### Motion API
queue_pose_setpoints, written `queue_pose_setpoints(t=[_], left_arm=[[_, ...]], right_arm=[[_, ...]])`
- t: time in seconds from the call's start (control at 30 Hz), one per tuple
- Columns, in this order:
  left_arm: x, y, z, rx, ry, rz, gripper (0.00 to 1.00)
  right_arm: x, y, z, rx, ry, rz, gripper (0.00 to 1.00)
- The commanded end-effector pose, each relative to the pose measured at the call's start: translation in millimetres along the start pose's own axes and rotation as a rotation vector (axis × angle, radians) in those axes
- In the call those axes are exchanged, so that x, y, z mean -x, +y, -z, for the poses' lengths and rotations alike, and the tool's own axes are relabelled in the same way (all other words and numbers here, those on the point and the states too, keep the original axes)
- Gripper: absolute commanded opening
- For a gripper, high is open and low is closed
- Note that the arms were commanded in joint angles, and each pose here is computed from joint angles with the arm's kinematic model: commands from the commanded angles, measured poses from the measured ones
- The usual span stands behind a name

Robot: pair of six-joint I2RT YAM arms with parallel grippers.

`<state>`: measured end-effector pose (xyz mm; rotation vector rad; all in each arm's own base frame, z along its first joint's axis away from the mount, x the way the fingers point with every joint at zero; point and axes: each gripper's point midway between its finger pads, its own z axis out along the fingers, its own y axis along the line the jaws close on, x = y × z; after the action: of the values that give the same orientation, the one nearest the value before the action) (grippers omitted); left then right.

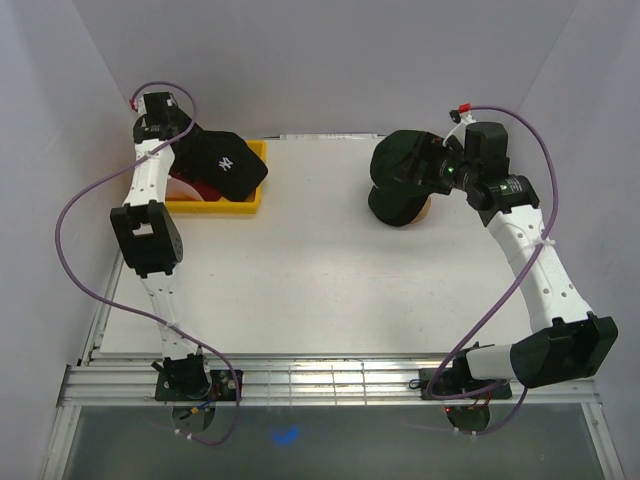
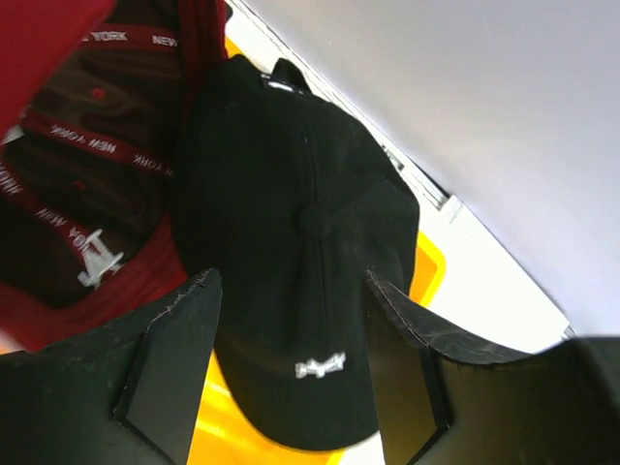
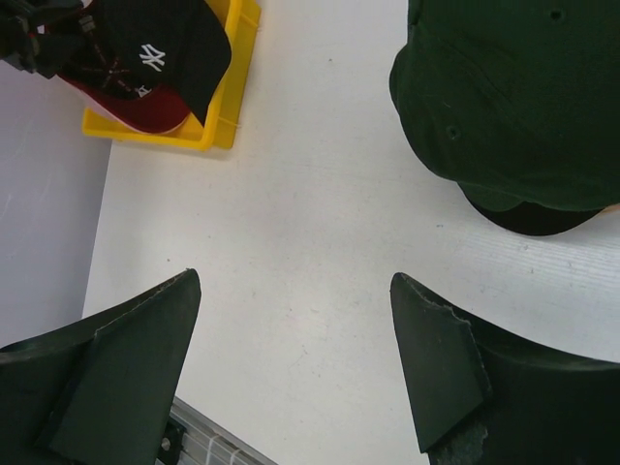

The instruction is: Stack the hats

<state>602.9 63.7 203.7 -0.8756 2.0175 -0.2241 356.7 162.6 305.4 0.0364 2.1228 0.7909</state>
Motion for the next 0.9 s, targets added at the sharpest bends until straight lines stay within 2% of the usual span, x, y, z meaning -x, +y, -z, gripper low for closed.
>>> queue_pose_setpoints(t=[0.0,0.2,0.4,0.53,0.57,0.87], left_arm=[[19,-28,-3,-0.104,-0.048,0.018,0.70],[23,-33,-19,-0.145,-0.097,-0.007,0.70],[8,-25,-36,-0.132,-0.062,-0.001,0.66],[-3,-25,-40,-0.127,-0.043,-0.010,0.55],[-3,-26,-38,-0.130,-0.042,-0.013,0.48],[-8,-40,-27,-0.174,-0.024,-0.042,0.24]], right_arm=[[30,24,19,0.046,-0.084,0.073,0.84],[40,28,23,0.037,-0.090,0.107,0.84],[40,27,20,0.040,-0.089,0.100,0.84],[41,26,19,0.031,-0.092,0.097,0.84],[41,25,19,0.030,-0.092,0.097,0.84],[39,25,18,0.032,-0.090,0.091,0.84]])
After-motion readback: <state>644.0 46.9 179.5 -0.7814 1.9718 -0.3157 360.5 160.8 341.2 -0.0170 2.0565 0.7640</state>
